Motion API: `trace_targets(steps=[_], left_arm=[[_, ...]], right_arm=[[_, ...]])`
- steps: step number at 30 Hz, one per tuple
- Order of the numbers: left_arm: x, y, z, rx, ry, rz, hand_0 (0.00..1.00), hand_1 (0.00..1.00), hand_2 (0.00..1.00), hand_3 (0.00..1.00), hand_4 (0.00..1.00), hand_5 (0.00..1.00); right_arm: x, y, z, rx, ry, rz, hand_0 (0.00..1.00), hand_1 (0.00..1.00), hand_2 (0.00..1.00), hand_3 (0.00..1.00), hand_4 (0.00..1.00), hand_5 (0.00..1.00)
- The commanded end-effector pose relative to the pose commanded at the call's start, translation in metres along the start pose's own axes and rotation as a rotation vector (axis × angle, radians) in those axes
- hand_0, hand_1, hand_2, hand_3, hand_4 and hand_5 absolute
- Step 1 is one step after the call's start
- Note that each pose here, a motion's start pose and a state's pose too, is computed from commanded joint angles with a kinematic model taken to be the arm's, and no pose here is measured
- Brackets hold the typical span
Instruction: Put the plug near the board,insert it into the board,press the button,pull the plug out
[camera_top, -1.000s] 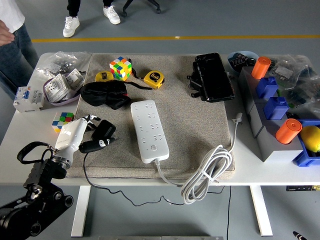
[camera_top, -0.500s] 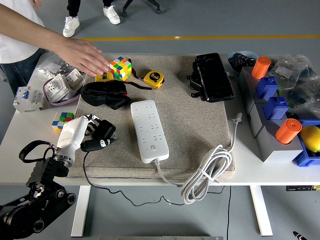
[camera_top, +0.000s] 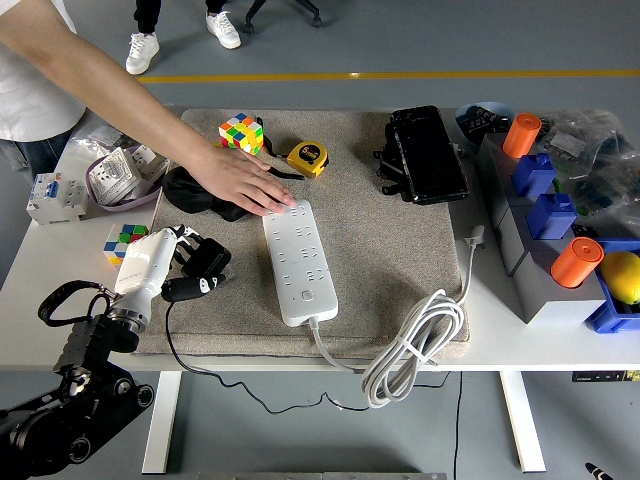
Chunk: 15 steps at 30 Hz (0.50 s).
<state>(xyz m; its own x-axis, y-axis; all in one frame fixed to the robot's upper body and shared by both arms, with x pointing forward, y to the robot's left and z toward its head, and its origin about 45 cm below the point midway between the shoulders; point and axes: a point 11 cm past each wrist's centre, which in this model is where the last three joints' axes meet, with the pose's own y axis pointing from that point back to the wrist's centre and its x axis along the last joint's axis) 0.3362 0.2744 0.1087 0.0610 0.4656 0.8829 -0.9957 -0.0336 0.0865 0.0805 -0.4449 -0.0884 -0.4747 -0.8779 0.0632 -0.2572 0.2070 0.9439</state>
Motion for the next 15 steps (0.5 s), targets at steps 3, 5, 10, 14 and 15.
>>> trace_targets(steps=[3,5,10,14,15], left_arm=[[-0.0009,0.0004,0.0006,-0.002,-0.019,-0.004,0.25,0.394,0.465,0.551,0.791,0.008],[-0.0011,0.0006,0.0012,-0.006,-0.025,-0.004,0.25,0.394,0.465,0.551,0.791,0.008],[-0.0004,0.0006,0.0019,-0.017,0.002,-0.007,0.245,0.366,0.432,0.549,0.744,0.002],[0.0029,-0.0012,-0.0001,-0.013,0.075,-0.01,0.245,0.355,0.426,0.543,0.738,0.002],[0.004,-0.0022,-0.0009,-0.01,0.101,-0.012,0.245,0.355,0.426,0.543,0.738,0.002]], right_arm=[[0.0003,0.0,0.0001,0.0,0.0,0.001,0.645,0.694,0.7,0.599,0.871,0.529],[0.0004,0.0001,0.0001,0.0,0.0,0.001,0.645,0.694,0.7,0.599,0.871,0.529],[-0.0002,0.0,0.0002,0.0,0.001,0.0,0.645,0.694,0.7,0.601,0.87,0.53],[-0.0001,0.0,0.0004,-0.001,0.002,0.0,0.645,0.694,0.7,0.6,0.869,0.529],[-0.0002,0.0,0.0,0.0,0.002,0.0,0.645,0.694,0.7,0.6,0.869,0.529]])
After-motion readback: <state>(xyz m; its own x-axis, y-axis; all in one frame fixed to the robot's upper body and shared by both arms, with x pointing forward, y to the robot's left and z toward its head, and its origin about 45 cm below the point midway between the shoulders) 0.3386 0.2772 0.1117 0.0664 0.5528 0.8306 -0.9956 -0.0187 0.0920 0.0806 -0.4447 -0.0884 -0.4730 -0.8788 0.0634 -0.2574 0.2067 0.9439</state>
